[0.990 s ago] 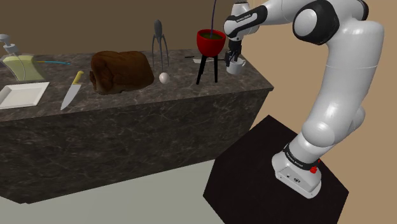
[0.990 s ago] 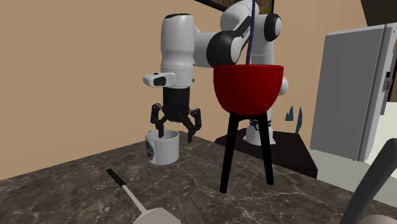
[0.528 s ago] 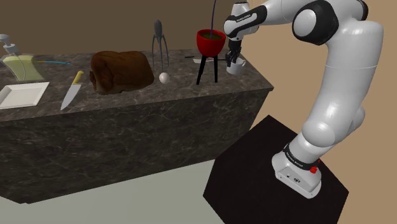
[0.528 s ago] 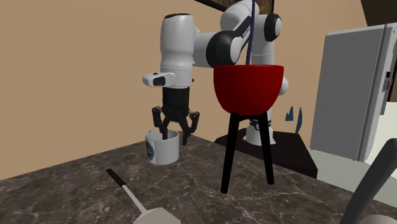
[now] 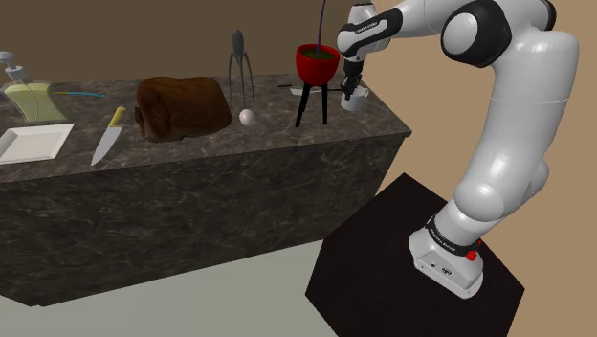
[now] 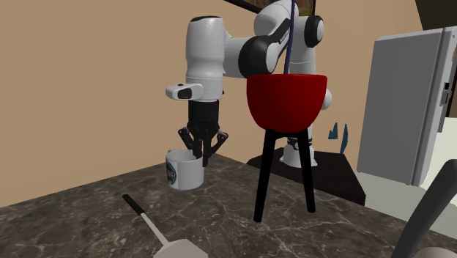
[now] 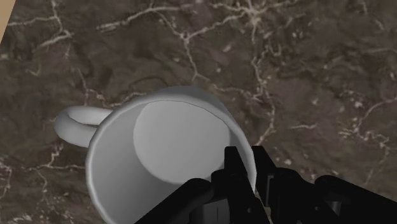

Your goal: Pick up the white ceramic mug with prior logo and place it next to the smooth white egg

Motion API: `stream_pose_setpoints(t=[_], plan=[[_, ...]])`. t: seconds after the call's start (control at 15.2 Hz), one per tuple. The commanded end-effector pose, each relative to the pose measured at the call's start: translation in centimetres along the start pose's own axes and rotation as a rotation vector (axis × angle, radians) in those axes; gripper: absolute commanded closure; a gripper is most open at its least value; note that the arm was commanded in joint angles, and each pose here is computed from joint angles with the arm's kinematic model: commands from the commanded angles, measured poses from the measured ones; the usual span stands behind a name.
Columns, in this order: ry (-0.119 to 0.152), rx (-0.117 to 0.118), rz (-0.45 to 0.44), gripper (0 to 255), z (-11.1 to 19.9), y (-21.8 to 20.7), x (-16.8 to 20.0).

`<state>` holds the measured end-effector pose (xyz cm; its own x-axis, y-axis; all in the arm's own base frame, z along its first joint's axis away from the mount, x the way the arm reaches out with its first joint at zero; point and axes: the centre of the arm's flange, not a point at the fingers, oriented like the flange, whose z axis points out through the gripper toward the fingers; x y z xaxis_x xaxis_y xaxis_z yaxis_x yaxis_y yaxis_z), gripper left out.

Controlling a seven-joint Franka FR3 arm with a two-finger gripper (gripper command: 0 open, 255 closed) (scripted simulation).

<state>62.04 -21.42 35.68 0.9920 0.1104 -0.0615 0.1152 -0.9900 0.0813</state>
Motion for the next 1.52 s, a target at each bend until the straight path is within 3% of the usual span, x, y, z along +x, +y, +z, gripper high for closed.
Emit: stream_pose_setpoints(t=[0.0, 1.45], plan=[[-0.033, 0.005, -0.01, 255, 2.1, -0.3, 0.2], [-0.033, 0.005, -0.01, 255, -9.4, 0.6, -0.6]])
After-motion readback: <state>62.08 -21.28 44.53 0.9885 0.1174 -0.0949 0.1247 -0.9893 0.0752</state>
